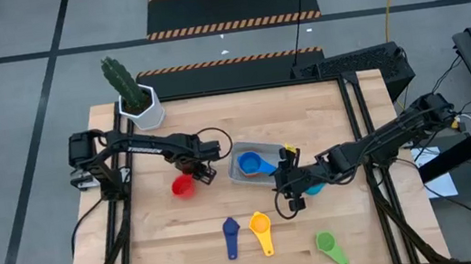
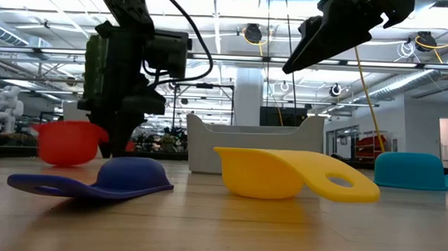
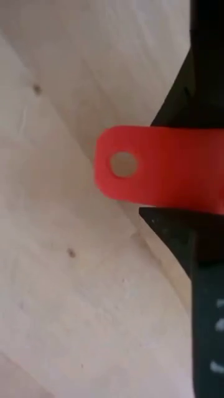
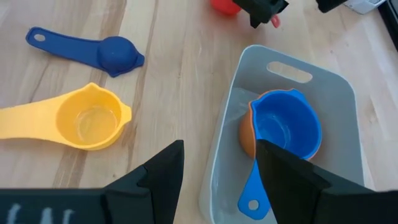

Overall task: Nest measuring cups in basket
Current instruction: Stack the red measuring cup into the blue measuring cup

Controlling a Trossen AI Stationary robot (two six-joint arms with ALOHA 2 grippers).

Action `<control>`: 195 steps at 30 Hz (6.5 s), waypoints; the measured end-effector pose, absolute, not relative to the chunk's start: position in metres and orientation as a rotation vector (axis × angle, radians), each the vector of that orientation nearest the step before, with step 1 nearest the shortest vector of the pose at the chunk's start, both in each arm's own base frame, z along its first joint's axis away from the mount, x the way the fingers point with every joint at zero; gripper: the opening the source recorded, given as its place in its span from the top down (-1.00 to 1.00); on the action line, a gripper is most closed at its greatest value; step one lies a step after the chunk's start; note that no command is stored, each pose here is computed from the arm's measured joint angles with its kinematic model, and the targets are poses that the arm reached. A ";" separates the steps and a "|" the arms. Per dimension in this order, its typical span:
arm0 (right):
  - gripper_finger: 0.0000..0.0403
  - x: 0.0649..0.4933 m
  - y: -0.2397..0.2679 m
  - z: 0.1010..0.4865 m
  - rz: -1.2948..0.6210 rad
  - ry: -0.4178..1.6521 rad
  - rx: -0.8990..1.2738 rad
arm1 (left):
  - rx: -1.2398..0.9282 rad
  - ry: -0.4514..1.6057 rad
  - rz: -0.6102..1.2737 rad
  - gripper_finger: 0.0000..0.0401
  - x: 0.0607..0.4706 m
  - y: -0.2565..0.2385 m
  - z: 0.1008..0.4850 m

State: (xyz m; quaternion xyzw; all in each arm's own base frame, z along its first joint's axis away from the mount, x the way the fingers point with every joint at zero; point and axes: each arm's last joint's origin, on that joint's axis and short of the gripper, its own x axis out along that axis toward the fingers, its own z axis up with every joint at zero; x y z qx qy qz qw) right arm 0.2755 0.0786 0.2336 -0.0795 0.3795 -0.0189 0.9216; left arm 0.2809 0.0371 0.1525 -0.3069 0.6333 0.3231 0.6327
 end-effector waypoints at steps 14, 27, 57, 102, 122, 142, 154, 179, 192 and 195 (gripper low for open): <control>0.04 0.279 0.081 0.223 0.001 0.642 -0.129 | -0.587 1.433 0.569 0.65 0.280 0.014 0.169; 0.04 0.279 0.081 0.220 0.007 0.609 -0.136 | -0.485 1.295 0.439 0.99 0.270 -0.017 0.206; 0.04 0.294 0.085 0.227 -0.023 0.430 -0.049 | 0.260 1.079 0.597 1.00 0.262 -0.070 0.204; 0.04 0.295 0.084 0.225 -0.023 0.441 -0.065 | 0.081 1.039 0.577 0.13 0.258 -0.098 0.197; 0.04 0.294 0.085 0.223 -0.022 0.463 -0.058 | -0.213 1.227 0.713 0.13 0.236 -0.098 0.192; 0.04 0.294 0.086 0.223 0.001 0.465 -0.033 | -0.368 1.184 0.630 0.09 0.239 -0.095 0.162; 0.04 0.294 0.086 0.223 0.001 0.465 -0.033 | -0.079 1.246 0.333 0.92 0.235 -0.114 0.163; 0.04 0.279 0.162 0.239 0.164 0.124 -0.771 | 0.371 0.629 -0.407 0.93 0.271 -0.204 0.256; 0.05 0.244 0.203 0.258 -0.020 0.024 -1.156 | 0.437 0.326 -0.556 0.93 0.294 -0.199 0.278; 0.12 0.243 0.204 0.258 -0.015 0.017 -1.200 | 0.416 0.278 -0.606 0.96 0.298 -0.195 0.282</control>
